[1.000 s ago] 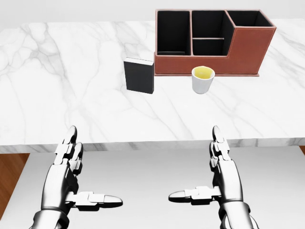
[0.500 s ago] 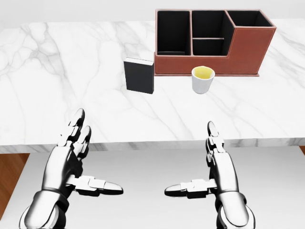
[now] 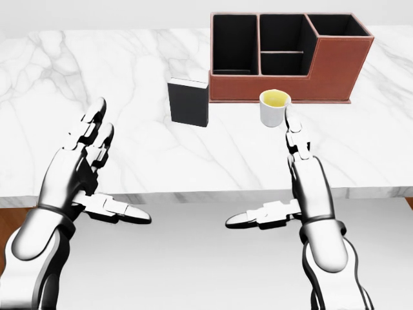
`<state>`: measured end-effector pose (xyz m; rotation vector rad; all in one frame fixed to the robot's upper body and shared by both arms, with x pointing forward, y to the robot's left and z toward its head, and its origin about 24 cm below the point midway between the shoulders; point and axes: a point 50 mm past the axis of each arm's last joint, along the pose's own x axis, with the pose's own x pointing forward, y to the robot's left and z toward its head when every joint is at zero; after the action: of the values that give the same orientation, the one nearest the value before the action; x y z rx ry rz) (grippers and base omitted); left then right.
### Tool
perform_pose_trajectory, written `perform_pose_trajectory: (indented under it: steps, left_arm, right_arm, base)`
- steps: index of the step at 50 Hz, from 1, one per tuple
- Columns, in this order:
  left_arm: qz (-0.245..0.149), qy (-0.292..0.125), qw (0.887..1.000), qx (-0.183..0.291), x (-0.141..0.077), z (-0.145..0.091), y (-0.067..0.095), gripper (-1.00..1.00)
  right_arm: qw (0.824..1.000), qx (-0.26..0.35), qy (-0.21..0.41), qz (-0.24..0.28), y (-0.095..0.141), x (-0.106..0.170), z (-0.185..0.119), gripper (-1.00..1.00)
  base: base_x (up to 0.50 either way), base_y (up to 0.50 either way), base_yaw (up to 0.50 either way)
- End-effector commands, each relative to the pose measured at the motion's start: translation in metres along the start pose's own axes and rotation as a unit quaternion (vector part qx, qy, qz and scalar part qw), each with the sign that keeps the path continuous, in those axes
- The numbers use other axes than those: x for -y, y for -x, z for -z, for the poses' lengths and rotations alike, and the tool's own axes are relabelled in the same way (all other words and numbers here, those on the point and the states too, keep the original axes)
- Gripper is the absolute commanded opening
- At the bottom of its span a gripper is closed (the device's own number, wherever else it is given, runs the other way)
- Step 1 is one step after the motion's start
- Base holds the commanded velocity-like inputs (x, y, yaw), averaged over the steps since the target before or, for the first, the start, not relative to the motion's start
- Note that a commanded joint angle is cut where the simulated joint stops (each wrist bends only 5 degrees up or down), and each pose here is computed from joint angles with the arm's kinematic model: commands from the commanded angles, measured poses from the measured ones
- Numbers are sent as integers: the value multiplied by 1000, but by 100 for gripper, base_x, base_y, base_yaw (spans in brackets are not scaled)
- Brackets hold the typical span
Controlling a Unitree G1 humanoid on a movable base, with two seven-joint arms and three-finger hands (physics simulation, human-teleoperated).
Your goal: Pick up the book and place it in the caddy.
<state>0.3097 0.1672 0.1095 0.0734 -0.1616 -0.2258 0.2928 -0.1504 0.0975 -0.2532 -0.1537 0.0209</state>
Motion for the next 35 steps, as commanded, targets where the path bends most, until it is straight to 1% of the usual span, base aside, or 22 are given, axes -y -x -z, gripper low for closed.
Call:
perform_pose_trajectory:
  steps: [1,3,5,10,11,15,17,23,35]
  left_arm:
    - [18,-37,999,25,-10,-22,-17,100]
    - [18,-44,998,30,-13,-27,-21,100]
    - [17,-62,997,33,-16,-33,-26,100]
    - [17,-68,997,37,-21,-40,-33,100]
    - [15,-73,996,45,-23,-45,-33,100]
    - [17,-80,995,60,-23,-52,-32,100]
    - [18,-84,994,64,-23,-55,-32,100]
    - [21,-95,991,90,-21,-69,-33,100]
    - [25,-110,987,110,-21,-80,-30,100]
  right_arm:
    - [996,67,60,-8,-16,9,-35,100]
    - [994,83,76,-14,-18,10,-44,100]
    - [989,103,100,-24,-20,10,-55,100]
    - [983,116,136,-42,-21,7,-64,100]
    - [982,128,136,-41,-23,7,-70,100]
    - [980,137,139,-38,-27,8,-77,100]
    - [978,139,152,-42,-27,8,-79,100]
    - [972,175,149,-45,-24,10,-97,100]
    - [967,181,169,-53,-22,4,-100,100]
  base:
    - [0,0,0]
    - [0,0,0]
    - [0,0,0]
    - [0,0,0]
    - [0,0,0]
    - [0,0,0]
    - [0,0,0]
    - [3,0,0]
    - [18,0,0]
